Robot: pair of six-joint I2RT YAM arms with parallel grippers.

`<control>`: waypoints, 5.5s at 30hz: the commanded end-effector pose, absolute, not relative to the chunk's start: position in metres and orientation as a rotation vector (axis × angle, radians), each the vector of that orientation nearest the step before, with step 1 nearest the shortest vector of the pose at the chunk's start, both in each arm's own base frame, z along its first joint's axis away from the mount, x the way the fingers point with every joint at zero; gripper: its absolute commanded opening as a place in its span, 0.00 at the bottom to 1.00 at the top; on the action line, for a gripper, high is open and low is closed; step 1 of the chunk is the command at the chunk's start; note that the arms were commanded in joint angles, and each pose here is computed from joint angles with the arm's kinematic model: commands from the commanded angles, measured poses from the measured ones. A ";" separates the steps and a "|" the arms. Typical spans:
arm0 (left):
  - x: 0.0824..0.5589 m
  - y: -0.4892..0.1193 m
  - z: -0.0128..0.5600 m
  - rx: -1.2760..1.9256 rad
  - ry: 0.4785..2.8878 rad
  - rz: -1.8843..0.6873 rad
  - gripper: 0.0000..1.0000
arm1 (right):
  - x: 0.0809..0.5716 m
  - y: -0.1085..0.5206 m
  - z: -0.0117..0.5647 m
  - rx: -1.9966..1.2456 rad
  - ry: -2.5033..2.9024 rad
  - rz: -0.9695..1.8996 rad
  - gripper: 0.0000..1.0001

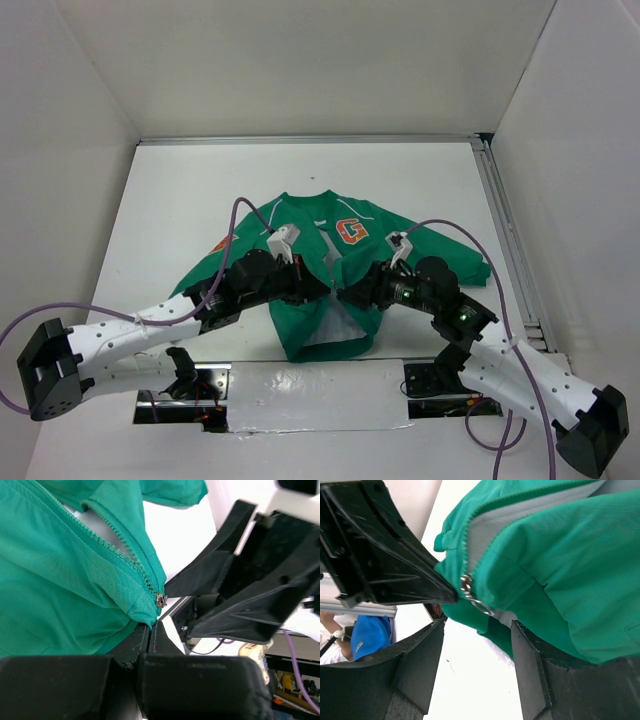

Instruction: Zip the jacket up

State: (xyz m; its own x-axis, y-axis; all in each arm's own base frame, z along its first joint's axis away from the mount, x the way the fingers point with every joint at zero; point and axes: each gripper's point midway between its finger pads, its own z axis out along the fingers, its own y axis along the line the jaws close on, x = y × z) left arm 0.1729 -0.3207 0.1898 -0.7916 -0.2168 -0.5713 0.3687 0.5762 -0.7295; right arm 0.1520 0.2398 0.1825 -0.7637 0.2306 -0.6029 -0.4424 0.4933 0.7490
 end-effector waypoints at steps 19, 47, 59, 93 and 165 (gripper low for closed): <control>0.181 -0.328 0.240 0.065 2.020 -1.325 0.00 | 0.157 0.261 0.205 -0.214 1.936 1.421 0.45; 0.188 -0.328 0.222 0.025 2.066 -1.271 0.00 | 0.149 0.255 0.187 -0.131 2.094 1.370 0.11; 0.184 -0.329 0.220 0.033 2.081 -1.286 0.00 | 0.142 0.261 0.204 -0.211 2.025 1.441 0.30; 0.179 -0.336 0.265 0.077 1.979 -1.397 0.00 | 0.143 0.265 0.213 -0.203 1.896 1.531 0.58; 0.102 -0.314 0.164 0.590 2.194 -1.333 0.00 | 0.234 0.246 0.241 0.370 2.098 1.158 0.00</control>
State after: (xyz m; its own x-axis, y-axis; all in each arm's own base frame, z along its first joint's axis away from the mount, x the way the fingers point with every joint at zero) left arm 0.1502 -0.3155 0.1899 -0.7119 -0.0902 -0.6964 0.5668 0.5118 -0.6457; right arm 0.1707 0.2611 0.1939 -0.9042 0.3138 -0.2898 -0.0672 0.5657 0.8219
